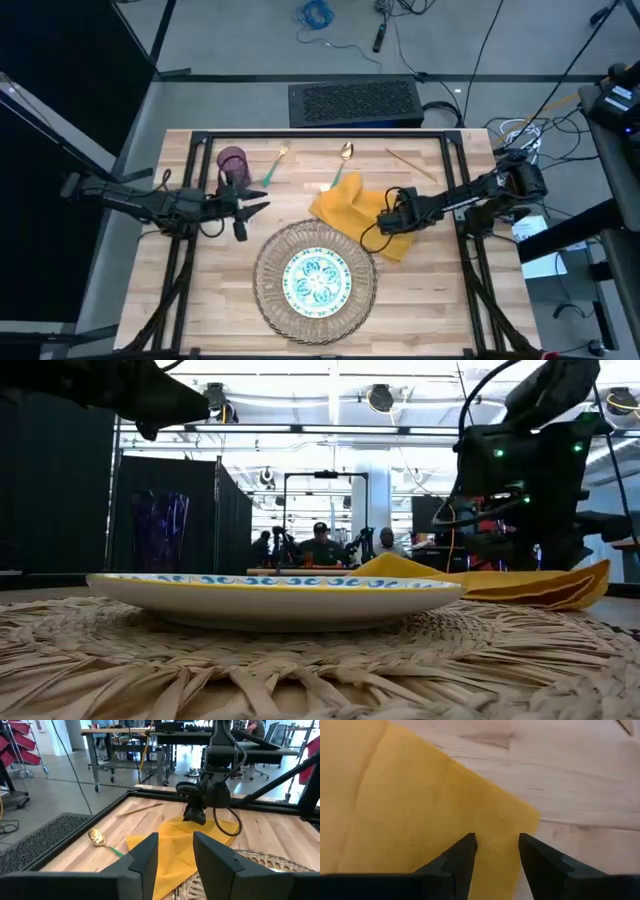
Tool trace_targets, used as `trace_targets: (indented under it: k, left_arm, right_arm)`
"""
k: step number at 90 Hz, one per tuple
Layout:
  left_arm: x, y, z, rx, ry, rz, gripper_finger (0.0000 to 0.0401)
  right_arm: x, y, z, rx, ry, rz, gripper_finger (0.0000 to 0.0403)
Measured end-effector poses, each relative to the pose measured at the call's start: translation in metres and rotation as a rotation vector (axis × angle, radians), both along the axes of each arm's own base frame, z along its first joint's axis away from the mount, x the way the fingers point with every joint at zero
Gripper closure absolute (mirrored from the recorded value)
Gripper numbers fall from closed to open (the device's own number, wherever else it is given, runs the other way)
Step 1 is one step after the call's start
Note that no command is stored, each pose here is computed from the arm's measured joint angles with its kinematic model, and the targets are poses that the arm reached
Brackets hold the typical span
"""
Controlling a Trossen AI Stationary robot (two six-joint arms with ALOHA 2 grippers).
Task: Set table place
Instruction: Fold the yellow table napkin
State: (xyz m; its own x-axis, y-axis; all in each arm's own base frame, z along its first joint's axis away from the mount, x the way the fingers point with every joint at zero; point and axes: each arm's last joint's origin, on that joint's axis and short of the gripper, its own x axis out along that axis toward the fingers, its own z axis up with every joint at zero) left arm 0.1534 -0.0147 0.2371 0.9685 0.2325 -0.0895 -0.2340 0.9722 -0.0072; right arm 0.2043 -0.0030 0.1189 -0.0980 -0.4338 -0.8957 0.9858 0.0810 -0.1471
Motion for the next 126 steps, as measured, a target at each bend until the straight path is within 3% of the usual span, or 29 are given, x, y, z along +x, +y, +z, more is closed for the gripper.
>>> trace_targets:
  k: [20,26,39,60,82,100,126]
  left_arm:
    - [0.0,0.001,0.0,0.004,0.004,0.02,0.0292]
    - [0.0,0.001,0.0,0.005,0.007,0.021,0.0292]
    - [0.0,0.001,0.0,0.01,0.008,0.021,0.0292]
    - [0.0,0.001,0.0,0.009,0.008,0.023,0.0292]
    - [0.0,0.001,0.0,-0.013,0.002,0.025,0.0292]
    - [0.002,0.0,-0.002,-0.022,0.012,0.026,0.0292]
    - [0.002,0.0,-0.002,-0.021,0.008,0.025,0.0292]
  right_arm:
    - [-0.016,0.001,-0.001,0.033,0.141,-0.038,0.0385]
    - [-0.02,0.001,0.0,0.042,0.165,-0.059,0.0396]
    - [-0.011,0.002,0.009,0.001,0.053,-0.029,0.0368]
    - [0.002,0.001,0.061,-0.152,-0.088,0.071,0.029]
    - [0.017,-0.01,0.08,-0.122,-0.269,0.144,0.0229]
    - [0.048,-0.024,0.084,-0.116,-0.48,0.253,0.0214]
    - [0.067,-0.032,0.059,-0.007,-0.478,0.292,0.0229]
